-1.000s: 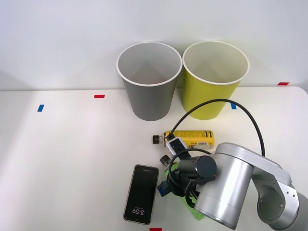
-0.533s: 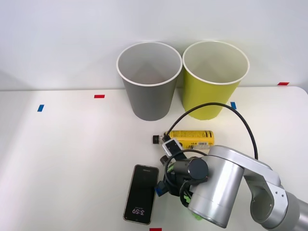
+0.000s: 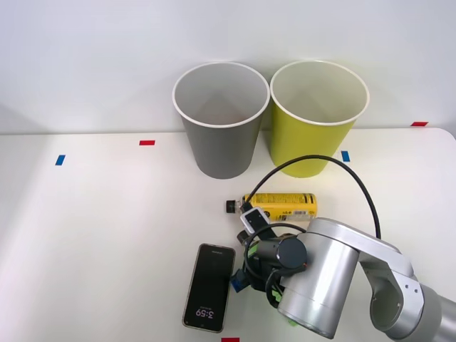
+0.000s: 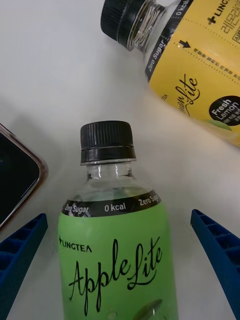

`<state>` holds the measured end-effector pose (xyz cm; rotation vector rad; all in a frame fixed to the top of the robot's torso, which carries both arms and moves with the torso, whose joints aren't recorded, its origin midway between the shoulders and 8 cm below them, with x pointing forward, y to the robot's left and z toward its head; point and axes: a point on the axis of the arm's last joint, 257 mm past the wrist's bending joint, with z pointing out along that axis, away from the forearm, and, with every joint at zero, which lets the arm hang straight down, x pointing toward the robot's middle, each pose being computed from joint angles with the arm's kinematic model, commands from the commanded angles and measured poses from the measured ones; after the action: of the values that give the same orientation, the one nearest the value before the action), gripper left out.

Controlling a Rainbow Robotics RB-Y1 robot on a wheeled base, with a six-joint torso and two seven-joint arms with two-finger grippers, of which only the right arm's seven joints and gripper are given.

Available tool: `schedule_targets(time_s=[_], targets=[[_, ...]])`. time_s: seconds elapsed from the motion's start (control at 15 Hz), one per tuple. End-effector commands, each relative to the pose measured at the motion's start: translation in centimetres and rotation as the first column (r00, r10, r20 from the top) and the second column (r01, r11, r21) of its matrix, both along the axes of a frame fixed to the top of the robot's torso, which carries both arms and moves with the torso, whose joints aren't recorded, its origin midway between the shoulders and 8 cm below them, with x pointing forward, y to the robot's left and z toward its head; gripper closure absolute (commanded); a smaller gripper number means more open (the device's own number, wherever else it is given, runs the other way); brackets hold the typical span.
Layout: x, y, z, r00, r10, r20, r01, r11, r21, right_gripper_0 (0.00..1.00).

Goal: Put cans in the gray bin, plastic bottles in the light green bin

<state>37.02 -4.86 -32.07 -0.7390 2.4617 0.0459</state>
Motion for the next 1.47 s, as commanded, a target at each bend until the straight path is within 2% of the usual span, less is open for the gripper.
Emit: schedule_targets(time_s=[0.07, 0.13, 0.2, 0.27, 0.33, 0.67, 0.8, 1.0, 1.27, 1.47], targets=[[0.1, 0.5, -0.1, 1.000, 0.005, 0.003, -0.005, 1.000, 0.009, 0.00], [0.2, 0.3, -0.2, 1.000, 0.006, 0.007, -0.006, 1.000, 0.003, 0.08], [0.2, 0.2, -0.2, 1.000, 0.005, 0.007, -0.005, 1.000, 0.002, 0.37], [0.2, 0.1, -0.2, 1.000, 0.004, 0.008, -0.004, 1.000, 0.000, 0.77], [0.3, 0.2, -0.1, 1.000, 0.005, 0.012, -0.005, 1.000, -0.001, 1.00], [0.5, 0.1, 0.3, 0.999, 0.011, 0.031, -0.011, 1.000, -0.004, 1.00], [0.1, 0.4, 1.9, 0.997, 0.051, 0.065, -0.052, 0.999, 0.007, 1.00], [-0.8, 1.5, 5.3, 0.980, 0.134, 0.145, -0.142, 0.989, 0.051, 1.00], [-1.3, 2.2, 9.7, 0.937, 0.197, 0.287, -0.236, 0.965, 0.110, 1.00], [-1.2, 4.0, 12.5, 0.891, 0.205, 0.406, -0.314, 0.922, 0.225, 1.00]])
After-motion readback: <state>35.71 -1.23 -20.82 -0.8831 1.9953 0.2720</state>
